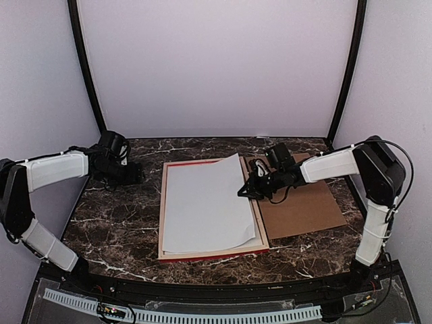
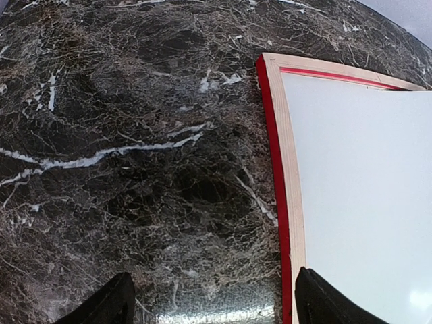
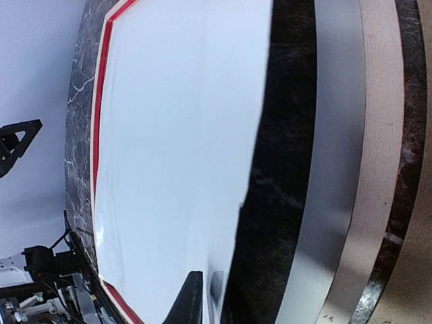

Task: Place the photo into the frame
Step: Place the photo on the mat board.

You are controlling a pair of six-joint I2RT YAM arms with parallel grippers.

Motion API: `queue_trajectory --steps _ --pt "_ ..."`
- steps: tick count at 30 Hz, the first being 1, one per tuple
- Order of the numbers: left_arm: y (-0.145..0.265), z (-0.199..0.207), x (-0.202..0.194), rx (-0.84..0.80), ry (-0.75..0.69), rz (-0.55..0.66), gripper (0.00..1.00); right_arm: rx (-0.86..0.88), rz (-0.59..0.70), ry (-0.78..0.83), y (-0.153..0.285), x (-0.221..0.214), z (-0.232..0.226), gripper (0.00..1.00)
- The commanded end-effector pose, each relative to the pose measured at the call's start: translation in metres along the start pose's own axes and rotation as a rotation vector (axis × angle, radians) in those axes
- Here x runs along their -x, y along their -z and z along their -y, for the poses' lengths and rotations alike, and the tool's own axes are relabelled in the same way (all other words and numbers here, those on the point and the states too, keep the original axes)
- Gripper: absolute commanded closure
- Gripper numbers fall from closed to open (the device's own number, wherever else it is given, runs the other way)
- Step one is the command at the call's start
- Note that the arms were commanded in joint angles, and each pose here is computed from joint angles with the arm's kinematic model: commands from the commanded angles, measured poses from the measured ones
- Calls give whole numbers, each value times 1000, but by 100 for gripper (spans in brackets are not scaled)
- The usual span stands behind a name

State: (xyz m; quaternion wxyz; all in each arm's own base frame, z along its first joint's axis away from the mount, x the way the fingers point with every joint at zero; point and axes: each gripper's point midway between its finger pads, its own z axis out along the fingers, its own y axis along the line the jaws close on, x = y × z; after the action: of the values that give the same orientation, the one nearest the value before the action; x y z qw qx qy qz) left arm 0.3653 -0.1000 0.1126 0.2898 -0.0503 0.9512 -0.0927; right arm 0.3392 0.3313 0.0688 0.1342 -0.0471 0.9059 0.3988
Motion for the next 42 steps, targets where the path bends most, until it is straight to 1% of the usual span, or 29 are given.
queue_trajectory --steps 1,5,14,20,23,26,32,36,39,42 --pt "1 11 0 -24 -30 6 15 -14 18 25 -3 10 2 88" --pt "1 19 -2 -36 -42 4 15 -39 21 44 -2 14 3 85" --pt "-4 28 -9 -45 -59 -16 15 -98 16 70 -2 16 12 83" --pt "-6 32 -10 -50 -66 -21 15 -130 19 79 -1 16 18 74" --pt "-5 35 -10 -54 -69 -20 15 -161 35 96 5 21 18 66" --pt "-5 45 -14 -95 -71 -33 15 -203 55 119 13 26 19 59" --pt "-10 59 -30 -135 -84 -65 15 -300 108 174 38 34 21 52" --pt "-21 70 -46 -146 -103 -109 18 -357 130 198 58 29 26 50" --pt "-28 81 -58 -157 -129 -138 23 -382 141 199 70 22 30 50" --pt "-37 83 -67 -131 -148 -172 27 -399 148 191 78 14 34 50"
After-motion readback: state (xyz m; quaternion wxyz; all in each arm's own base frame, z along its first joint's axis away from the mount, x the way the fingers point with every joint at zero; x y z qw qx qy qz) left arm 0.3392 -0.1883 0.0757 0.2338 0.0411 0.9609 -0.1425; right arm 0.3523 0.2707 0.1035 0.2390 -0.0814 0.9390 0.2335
